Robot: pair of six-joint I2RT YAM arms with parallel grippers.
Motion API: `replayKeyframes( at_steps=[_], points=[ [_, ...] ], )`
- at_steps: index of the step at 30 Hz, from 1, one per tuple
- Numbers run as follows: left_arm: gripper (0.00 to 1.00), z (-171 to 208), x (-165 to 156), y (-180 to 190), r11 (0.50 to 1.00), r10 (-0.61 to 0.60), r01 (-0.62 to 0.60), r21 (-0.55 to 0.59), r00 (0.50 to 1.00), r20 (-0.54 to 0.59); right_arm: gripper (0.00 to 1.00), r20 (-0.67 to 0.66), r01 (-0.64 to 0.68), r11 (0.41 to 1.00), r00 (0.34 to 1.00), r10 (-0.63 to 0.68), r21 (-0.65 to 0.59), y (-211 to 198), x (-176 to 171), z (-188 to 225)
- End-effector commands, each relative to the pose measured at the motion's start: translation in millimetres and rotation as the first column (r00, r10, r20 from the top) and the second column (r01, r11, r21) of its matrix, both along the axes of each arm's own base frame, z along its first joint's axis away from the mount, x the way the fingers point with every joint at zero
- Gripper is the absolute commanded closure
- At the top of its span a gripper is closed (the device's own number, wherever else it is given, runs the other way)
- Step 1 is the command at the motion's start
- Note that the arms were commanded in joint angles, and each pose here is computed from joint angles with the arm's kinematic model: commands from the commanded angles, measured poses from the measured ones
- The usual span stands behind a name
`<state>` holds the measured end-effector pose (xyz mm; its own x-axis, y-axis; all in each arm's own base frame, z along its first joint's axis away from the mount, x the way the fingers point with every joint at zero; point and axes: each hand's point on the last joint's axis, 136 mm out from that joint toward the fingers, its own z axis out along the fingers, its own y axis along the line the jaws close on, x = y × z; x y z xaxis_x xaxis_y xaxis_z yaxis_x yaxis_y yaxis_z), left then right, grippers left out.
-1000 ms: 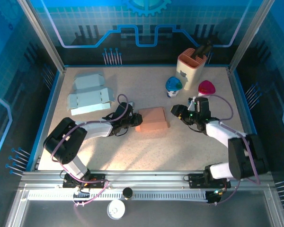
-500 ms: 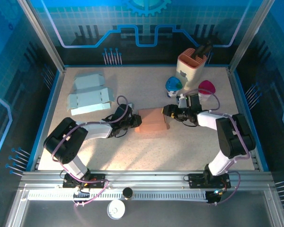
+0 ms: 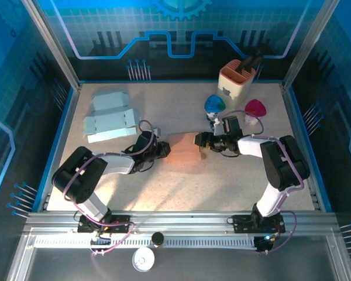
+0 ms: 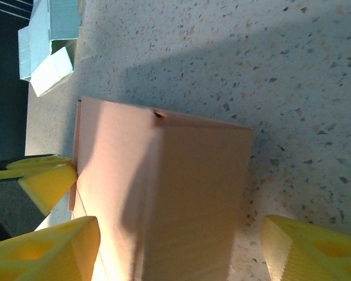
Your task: Fold the paper box
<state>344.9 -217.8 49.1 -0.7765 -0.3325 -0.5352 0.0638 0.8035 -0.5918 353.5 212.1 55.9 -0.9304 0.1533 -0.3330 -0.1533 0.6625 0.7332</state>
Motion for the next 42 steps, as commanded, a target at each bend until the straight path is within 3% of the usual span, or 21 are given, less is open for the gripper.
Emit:
replayKeyframes(
  at_steps=[1,6,14,17,21,28,33,42],
  points=[
    [0.85,-20.7,-13.8,17.2,1.0,0.014,-0.014,-0.001,0.998,-0.069,0.23,-0.001,-0.074,0.996,0.997,0.074,0.044,13.4,-11.2,-1.7],
    [0.86,-27.3,-14.1,21.6,0.999,0.01,-0.014,-0.04,0.995,-0.095,0.18,0.021,-0.099,0.987,0.995,0.097,0.129,24.2,-9.6,7.0],
    [0.85,-17.7,-8.8,19.7,0.999,0.009,-0.013,-0.047,0.997,-0.081,0.3,0.001,-0.077,0.957,0.997,0.08,0.278,40.7,-7.4,14.8],
    [0.84,-13.5,-7.6,18.3,0.998,0.006,-0.01,-0.055,0.997,-0.074,0.4,-0.015,-0.05,0.939,0.998,0.058,0.339,43.0,-6.2,18.8],
    [0.75,-2.2,-6.0,17.4,0.998,0.004,-0.008,-0.068,0.999,-0.047,0.47,-0.04,-0.01,0.922,0.999,0.028,0.386,42.5,-4.0,21.7],
    [0.48,31.0,-5.4,23.3,0.995,0.037,-0.035,-0.096,0.999,0.019,0.57,-0.1,0.072,0.921,0.994,-0.037,0.383,34.4,-3.6,27.6],
    [0.44,43.5,-2.4,26.4,0.978,0.076,-0.076,-0.194,0.997,-0.009,0.62,-0.167,0.14,0.897,0.983,-0.076,0.419,26.5,-4.8,32.9],
    [0.38,63.6,4.4,23.6,0.875,0.072,-0.111,-0.471,0.992,-0.1,0.67,-0.345,0.31,0.75,0.931,-0.117,0.584,10.0,-6.7,48.9]
  ],
)
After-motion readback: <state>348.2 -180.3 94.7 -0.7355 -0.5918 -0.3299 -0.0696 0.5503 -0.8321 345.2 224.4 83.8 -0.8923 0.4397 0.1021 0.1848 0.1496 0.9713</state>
